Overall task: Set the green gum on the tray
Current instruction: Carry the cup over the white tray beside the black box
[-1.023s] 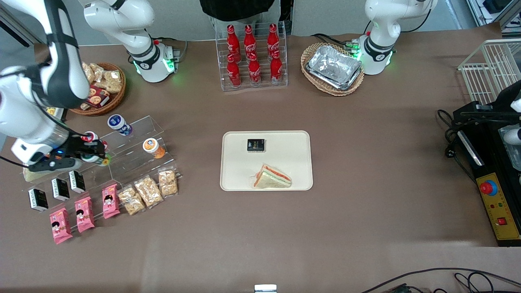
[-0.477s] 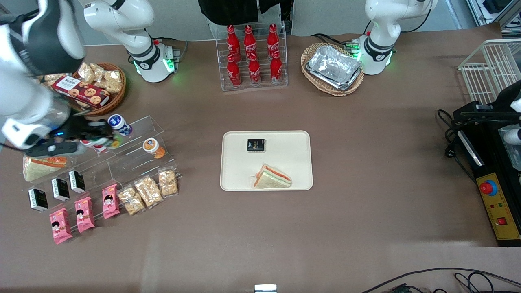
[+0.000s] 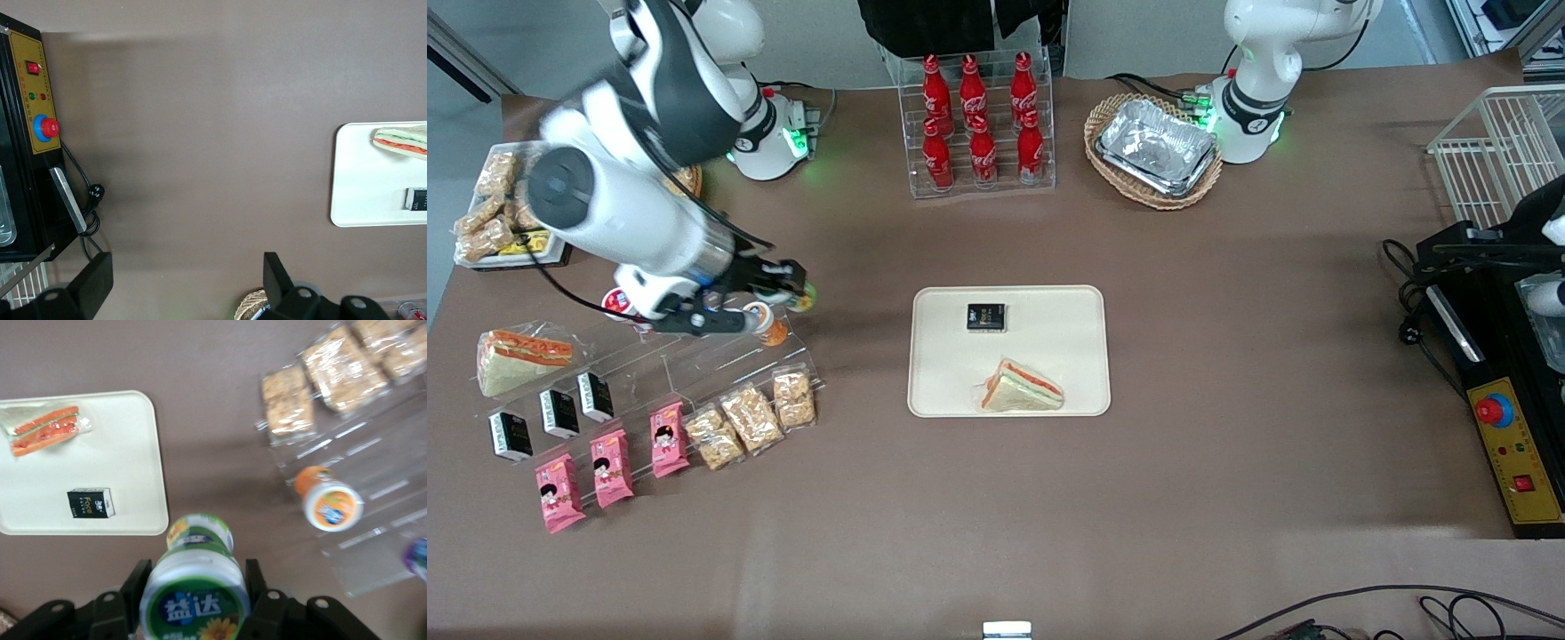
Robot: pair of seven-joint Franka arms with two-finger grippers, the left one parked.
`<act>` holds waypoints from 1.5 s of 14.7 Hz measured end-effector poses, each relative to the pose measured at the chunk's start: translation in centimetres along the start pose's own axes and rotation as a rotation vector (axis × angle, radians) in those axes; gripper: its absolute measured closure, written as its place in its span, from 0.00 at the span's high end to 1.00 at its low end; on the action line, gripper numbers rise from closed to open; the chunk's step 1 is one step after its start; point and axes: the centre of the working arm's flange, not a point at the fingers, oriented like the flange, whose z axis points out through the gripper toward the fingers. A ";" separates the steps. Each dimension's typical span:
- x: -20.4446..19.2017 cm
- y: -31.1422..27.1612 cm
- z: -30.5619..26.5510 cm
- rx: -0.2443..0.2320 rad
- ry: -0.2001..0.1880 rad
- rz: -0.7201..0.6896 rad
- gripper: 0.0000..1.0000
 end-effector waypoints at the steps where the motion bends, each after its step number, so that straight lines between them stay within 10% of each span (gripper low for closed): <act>1: -0.3 -1.1 2.4 0.000 0.003 0.008 0.63; 15: -8.4 -15.7 25.3 -0.099 0.226 0.119 0.61; 22: -7.4 -15.5 28.7 -0.109 0.250 0.102 0.63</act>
